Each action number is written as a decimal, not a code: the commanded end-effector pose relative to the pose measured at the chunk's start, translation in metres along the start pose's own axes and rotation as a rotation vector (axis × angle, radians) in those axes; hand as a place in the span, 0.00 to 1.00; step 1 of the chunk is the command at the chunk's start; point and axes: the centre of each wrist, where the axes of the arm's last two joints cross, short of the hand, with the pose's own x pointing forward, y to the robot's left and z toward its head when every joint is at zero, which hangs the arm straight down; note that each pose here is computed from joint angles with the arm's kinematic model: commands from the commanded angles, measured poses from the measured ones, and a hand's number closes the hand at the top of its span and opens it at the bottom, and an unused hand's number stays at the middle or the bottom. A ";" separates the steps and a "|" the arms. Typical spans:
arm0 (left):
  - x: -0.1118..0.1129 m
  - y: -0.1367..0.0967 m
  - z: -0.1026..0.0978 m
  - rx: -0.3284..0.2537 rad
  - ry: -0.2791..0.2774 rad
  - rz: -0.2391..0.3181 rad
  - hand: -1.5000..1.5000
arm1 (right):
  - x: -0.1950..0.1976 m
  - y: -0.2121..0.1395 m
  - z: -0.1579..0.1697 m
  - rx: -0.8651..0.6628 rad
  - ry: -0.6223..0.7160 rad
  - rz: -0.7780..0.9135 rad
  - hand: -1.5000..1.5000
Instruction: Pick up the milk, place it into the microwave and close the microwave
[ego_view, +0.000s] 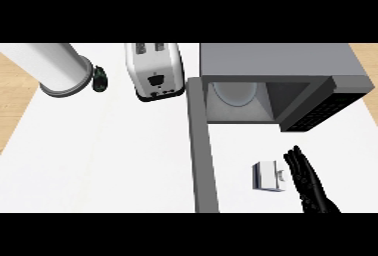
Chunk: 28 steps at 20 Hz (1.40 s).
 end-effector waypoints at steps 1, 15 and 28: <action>0.011 0.003 0.011 -0.008 -0.009 -0.007 0.00 | -0.020 -0.019 -0.005 -0.041 0.037 0.021 0.00; -0.007 0.011 0.015 -0.004 0.004 0.003 0.00 | -0.120 -0.043 0.025 -0.089 0.102 0.049 0.00; 0.008 0.030 0.038 -0.020 -0.001 0.006 0.00 | -0.177 -0.050 0.011 -0.064 0.120 0.062 0.00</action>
